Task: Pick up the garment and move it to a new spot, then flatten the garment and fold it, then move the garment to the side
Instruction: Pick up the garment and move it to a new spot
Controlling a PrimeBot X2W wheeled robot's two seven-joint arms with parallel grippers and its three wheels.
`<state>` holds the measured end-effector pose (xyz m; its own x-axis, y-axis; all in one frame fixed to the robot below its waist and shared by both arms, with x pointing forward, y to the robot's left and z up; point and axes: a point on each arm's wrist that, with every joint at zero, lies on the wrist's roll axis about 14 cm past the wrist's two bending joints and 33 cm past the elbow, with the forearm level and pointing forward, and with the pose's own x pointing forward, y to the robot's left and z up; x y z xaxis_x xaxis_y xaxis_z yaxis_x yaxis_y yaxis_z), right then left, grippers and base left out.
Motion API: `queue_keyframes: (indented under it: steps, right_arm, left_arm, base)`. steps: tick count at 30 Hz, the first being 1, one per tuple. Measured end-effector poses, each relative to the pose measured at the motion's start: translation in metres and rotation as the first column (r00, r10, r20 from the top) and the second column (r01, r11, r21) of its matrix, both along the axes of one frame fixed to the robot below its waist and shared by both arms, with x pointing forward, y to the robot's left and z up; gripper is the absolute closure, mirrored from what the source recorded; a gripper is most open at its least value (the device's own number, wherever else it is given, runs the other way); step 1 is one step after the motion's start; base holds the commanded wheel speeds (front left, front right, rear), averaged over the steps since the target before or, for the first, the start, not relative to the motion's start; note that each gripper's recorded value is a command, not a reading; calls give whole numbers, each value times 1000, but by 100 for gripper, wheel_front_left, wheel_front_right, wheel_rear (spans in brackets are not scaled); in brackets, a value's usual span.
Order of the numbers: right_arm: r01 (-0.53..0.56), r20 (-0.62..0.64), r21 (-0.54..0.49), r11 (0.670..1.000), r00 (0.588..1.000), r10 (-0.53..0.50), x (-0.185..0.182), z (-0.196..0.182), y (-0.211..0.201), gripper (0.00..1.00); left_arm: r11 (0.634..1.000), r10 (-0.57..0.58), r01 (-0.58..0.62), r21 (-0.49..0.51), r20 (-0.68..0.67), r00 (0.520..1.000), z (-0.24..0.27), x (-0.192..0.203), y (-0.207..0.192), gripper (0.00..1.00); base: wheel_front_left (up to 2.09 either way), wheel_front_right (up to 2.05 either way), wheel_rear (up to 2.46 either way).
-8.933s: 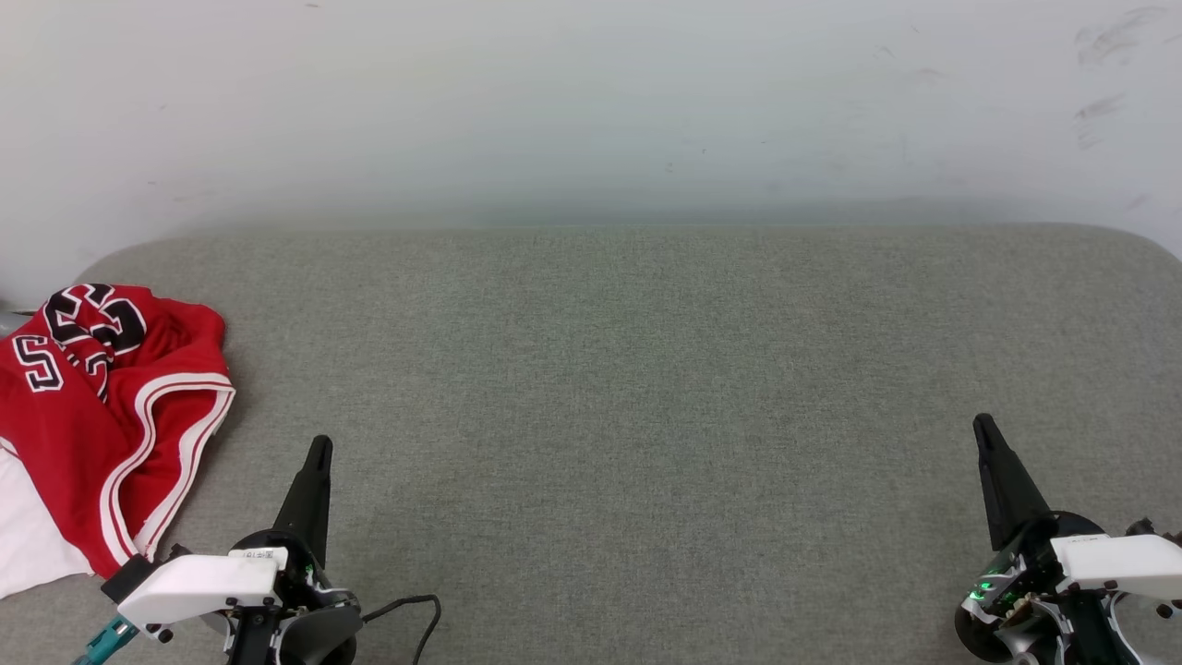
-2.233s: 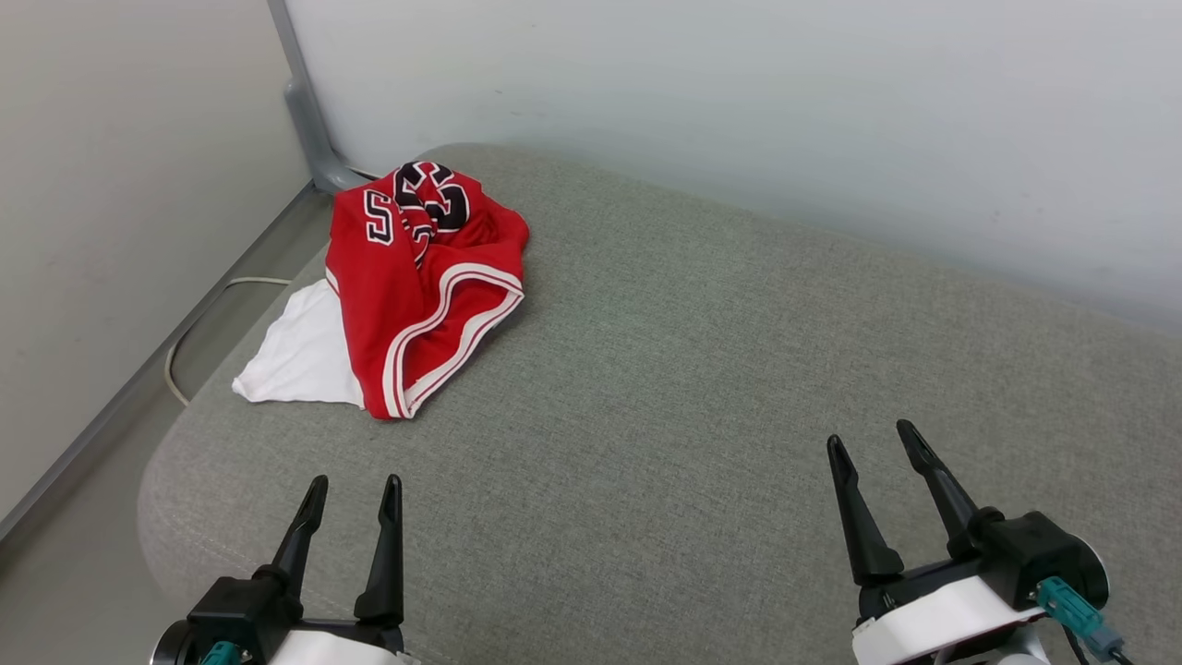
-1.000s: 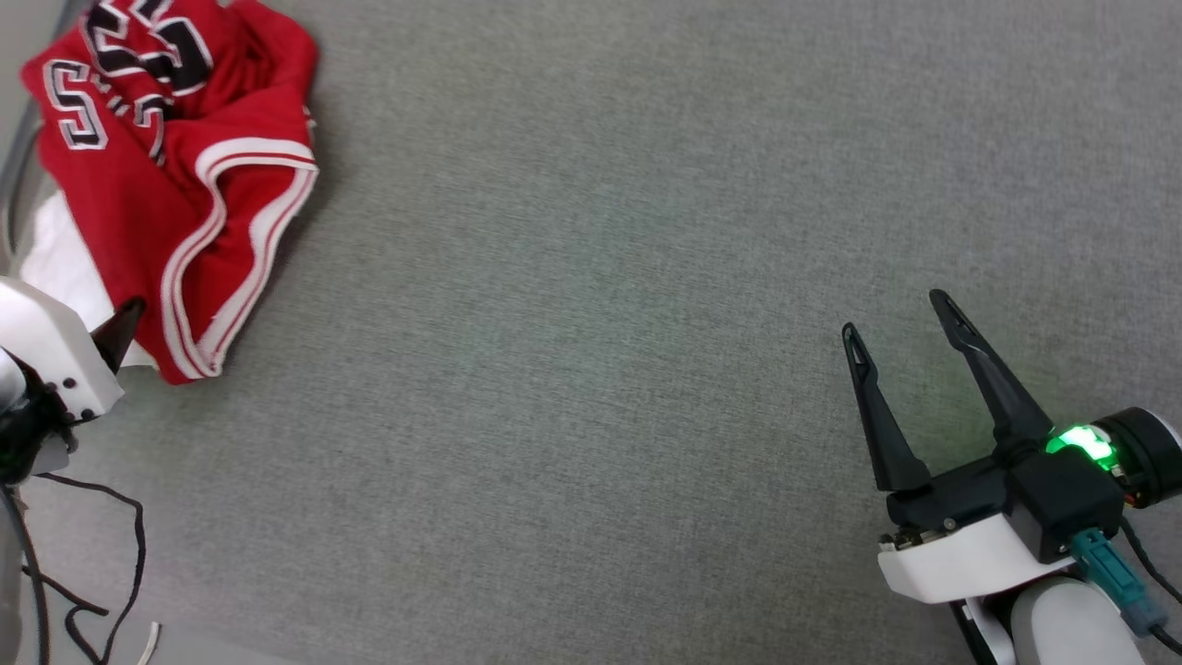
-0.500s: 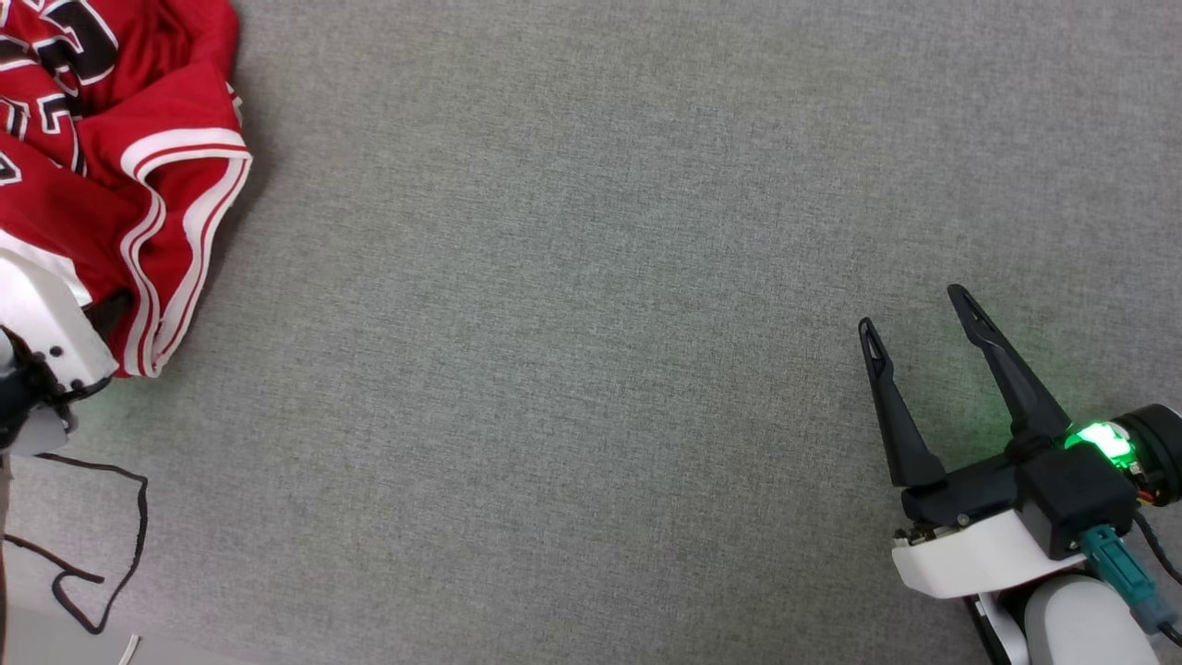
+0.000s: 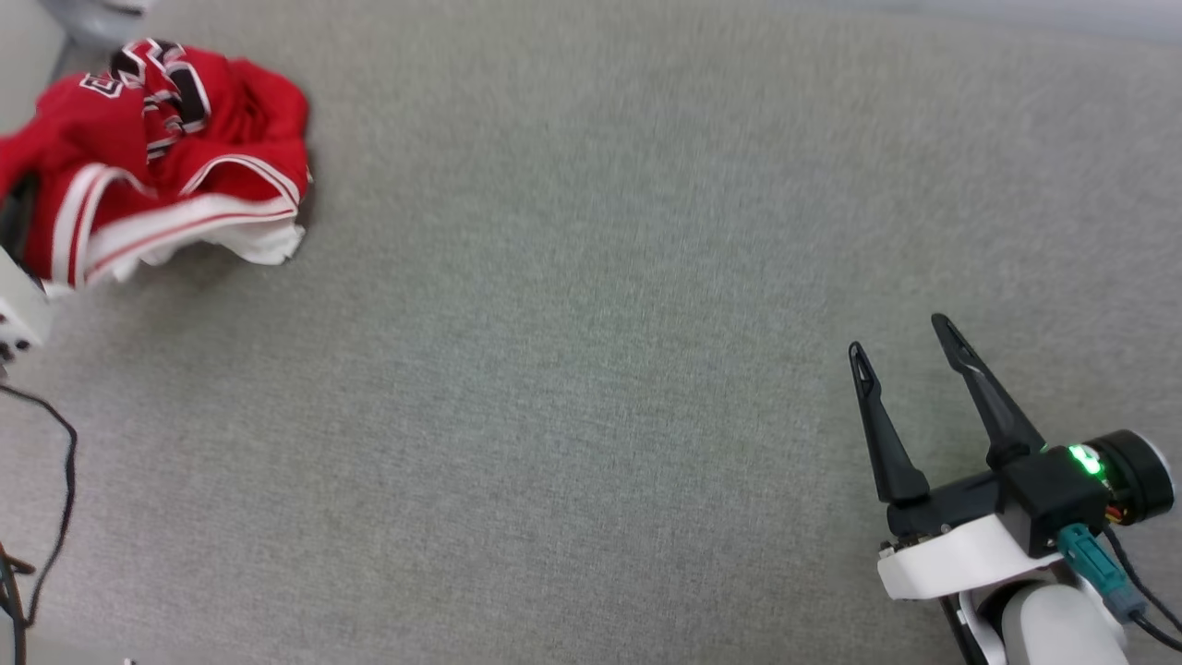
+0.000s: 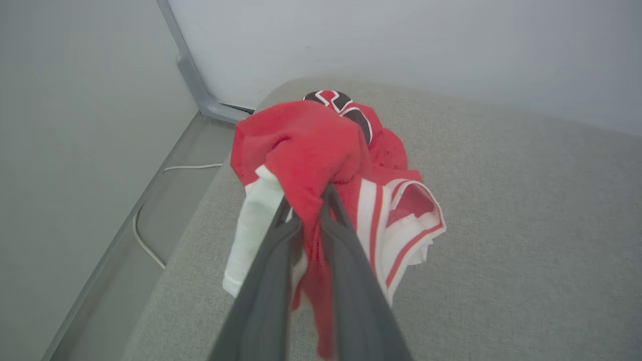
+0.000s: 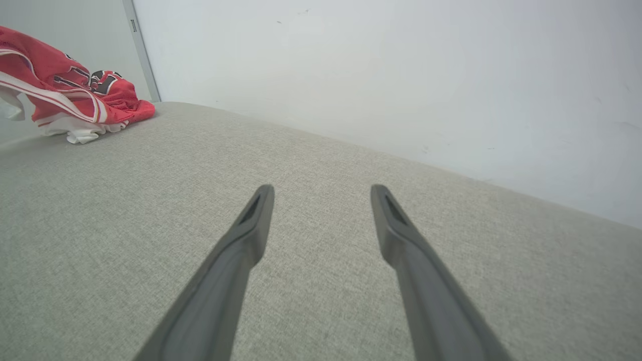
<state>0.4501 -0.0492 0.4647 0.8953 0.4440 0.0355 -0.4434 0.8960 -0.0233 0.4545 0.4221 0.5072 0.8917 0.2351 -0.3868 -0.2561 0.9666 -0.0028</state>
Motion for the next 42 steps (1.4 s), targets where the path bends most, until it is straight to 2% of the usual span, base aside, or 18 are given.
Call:
queue_keyframes:
  steps: [1, 8, 12, 17, 22, 23, 24, 25, 26, 27, 28, 29, 30, 35, 36, 40, 41, 42]
  right_arm:
    - [10, 17, 7, 1000, 1000, -10, -4, 10, -2, 0]
    - [53, 87, 15, 998, 995, -54, -18, 43, -16, 0]
    - [106, 109, 33, 994, 988, -109, -25, 56, -34, 0]
    - [195, 124, 69, 978, 972, -202, -32, 68, -67, 0]
    - [295, 128, 90, 951, 944, -305, -42, 75, -104, 0]
    - [295, 128, 90, 951, 944, -305, -42, 75, -104, 0]
    - [335, 130, 102, 937, 929, -346, -45, 77, -119, 0]
    - [356, 129, 104, 929, 921, -367, -48, 78, -127, 0]
    - [356, 129, 104, 929, 921, -367, -48, 78, -127, 0]
    - [377, 127, 106, 920, 913, -388, -50, 78, -135, 0]
    - [416, 123, 113, 902, 895, -428, -54, 78, -150, 0]
    - [416, 123, 113, 902, 895, -428, -54, 78, -150, 0]
    - [446, 118, 115, 888, 881, -458, -57, 77, -161, 0]
    - [489, 99, 104, 866, 861, -498, -62, 70, -176, 0]
    - [503, 89, 99, 859, 855, -511, -63, 66, -181, 0]
    - [509, 79, 88, 856, 854, -515, -60, 61, -183, 0]
    - [502, 75, 82, 861, 858, -508, -58, 59, -180, 0]
    - [502, 75, 82, 861, 858, -508, -58, 59, -180, 0]
  left_arm:
    - [998, -35, 30, 52, 93, 995, 34, 4, -3, 100]
    - [959, -211, 126, 255, 338, 917, 150, 12, -38, 100]
    - [923, -323, 188, 336, 412, 852, 198, 22, -80, 100]
    - [869, -471, 317, 379, 443, 763, 228, 39, -158, 100]
    - [793, -609, 469, 390, 467, 641, 247, 52, -245, 100]
    - [793, -609, 469, 390, 467, 641, 247, 52, -245, 100]
    - [758, -652, 529, 382, 483, 585, 252, 56, -282, 100]
    - [739, -670, 554, 382, 494, 553, 256, 58, -299, 100]
    - [739, -670, 554, 382, 494, 553, 256, 58, -299, 100]
    - [721, -686, 576, 385, 508, 521, 262, 59, -316, 100]
    - [693, -702, 612, 381, 548, 455, 274, 62, -345, 100]
    - [693, -702, 612, 381, 548, 455, 274, 62, -345, 100]
    - [675, -703, 636, 373, 586, 403, 282, 66, -367, 100]
    - [644, -696, 688, 333, 628, 348, 270, 77, -401, 100]
    - [625, -700, 716, 310, 628, 340, 253, 81, -411, 100]
    - [587, -737, 790, 178, 522, 430, 162, 80, -416, 100]
    - [588, -754, 802, 109, 433, 494, 108, 73, -407, 100]
    - [588, -754, 802, 109, 433, 494, 108, 73, -407, 100]
  base:
    - [0, 0, 0]
    - [0, 0, 0]
    - [0, 0, 0]
    - [0, 0, 0]
    - [0, 0, 0]
    - [0, 0, 0]
    - [0, 0, 0]
    - [0, 0, 0]
    - [0, 0, 0]
    - [0, 0, 0]
    - [0, 0, 0]
    - [0, 0, 0]
    - [0, 0, 0]
    - [0, 0, 0]
    - [0, 0, 0]
    - [0, 0, 0]
    - [0, 0, 0]
    - [0, 0, 0]
